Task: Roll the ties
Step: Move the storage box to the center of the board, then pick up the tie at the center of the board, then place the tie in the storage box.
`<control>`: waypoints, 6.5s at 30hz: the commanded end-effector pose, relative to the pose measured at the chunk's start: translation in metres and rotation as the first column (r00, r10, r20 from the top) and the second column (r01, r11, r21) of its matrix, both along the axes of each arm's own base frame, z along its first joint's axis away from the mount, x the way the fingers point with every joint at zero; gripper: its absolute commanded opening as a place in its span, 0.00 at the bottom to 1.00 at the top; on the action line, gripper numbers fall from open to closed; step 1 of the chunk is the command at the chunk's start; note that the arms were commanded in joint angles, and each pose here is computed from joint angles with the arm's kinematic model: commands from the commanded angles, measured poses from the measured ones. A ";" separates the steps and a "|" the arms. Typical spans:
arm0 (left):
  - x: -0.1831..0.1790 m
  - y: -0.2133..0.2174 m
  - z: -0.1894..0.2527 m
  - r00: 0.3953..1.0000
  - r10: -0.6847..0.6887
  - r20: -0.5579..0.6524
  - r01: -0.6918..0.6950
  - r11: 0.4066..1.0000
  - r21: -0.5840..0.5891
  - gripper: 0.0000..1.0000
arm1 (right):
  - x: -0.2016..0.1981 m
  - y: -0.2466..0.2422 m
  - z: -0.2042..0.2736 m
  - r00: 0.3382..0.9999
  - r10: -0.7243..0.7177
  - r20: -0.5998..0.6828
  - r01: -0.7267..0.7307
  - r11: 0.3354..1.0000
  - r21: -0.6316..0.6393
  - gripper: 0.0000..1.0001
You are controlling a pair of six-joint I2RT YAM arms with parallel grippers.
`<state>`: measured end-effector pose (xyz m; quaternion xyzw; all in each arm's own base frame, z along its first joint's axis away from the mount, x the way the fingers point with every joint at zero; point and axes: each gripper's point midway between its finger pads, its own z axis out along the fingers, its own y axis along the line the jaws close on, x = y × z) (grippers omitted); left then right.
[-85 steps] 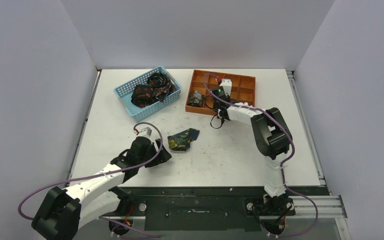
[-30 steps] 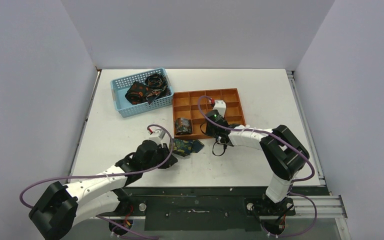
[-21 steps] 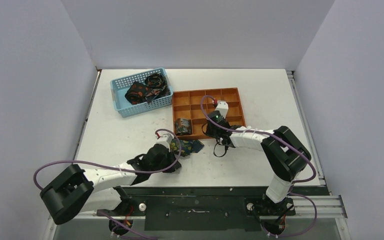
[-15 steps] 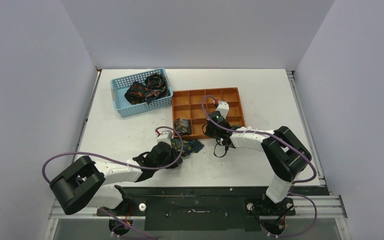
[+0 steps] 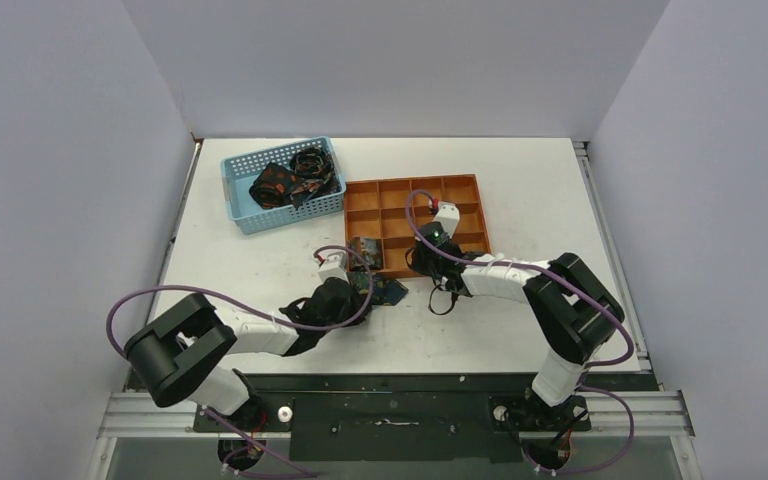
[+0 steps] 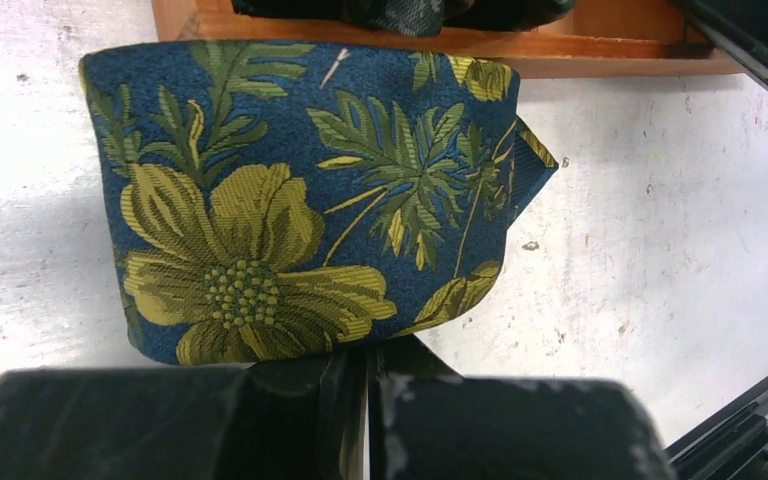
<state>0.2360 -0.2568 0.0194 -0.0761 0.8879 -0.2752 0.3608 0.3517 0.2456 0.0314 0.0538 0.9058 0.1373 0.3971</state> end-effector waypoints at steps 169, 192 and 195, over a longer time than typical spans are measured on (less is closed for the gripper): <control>0.044 -0.110 0.182 0.875 -0.481 -0.047 0.407 0.786 -0.465 0.00 | -0.057 -0.193 -0.007 0.875 -0.472 -0.111 0.485 0.858 0.170 0.36; 0.010 -0.083 0.070 0.794 -0.418 -0.442 0.409 0.904 -0.121 0.00 | -0.111 -0.175 -0.018 0.884 -0.447 -0.139 0.468 0.842 0.267 0.33; 0.000 -0.077 0.059 0.791 -0.390 -0.472 0.401 0.912 -0.082 0.00 | -0.114 -0.171 -0.017 0.885 -0.448 -0.124 0.464 0.843 0.271 0.36</control>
